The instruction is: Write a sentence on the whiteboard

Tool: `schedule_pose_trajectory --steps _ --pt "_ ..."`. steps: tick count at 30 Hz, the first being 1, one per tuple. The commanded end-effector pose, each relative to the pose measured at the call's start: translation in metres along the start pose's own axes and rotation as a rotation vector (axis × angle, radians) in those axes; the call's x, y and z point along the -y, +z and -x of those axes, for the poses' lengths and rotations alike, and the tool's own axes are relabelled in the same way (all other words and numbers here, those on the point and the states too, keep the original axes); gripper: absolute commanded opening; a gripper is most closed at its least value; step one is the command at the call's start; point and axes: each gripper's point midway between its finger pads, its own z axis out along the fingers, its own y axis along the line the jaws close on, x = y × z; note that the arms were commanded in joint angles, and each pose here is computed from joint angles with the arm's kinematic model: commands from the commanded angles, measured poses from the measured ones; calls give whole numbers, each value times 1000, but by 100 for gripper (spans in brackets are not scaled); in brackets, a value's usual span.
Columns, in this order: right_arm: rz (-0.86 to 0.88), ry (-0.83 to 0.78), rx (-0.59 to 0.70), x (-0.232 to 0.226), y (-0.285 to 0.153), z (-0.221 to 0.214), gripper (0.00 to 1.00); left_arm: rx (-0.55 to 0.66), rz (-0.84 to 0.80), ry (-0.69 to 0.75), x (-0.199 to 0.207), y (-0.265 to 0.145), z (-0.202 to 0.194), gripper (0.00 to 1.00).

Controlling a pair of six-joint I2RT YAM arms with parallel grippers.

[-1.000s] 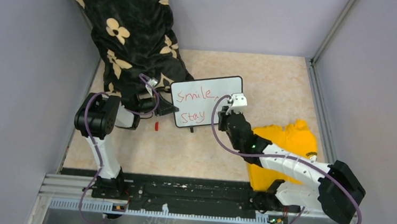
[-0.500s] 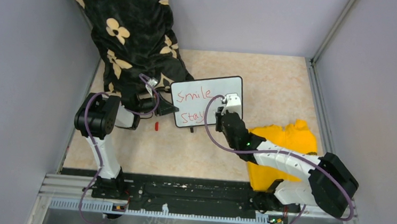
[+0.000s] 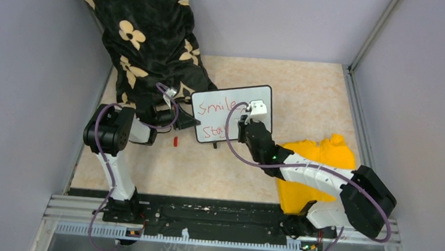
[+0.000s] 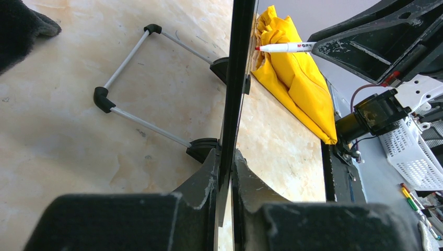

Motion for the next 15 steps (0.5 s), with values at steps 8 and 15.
schedule_pose_trajectory --steps 8,15 --pt "-32 28 73 -3 9 28 0 -39 35 -82 -8 3 -20 0" --pt "-40 19 45 2 7 15 0 -39 35 -82 -8 3 -20 0"
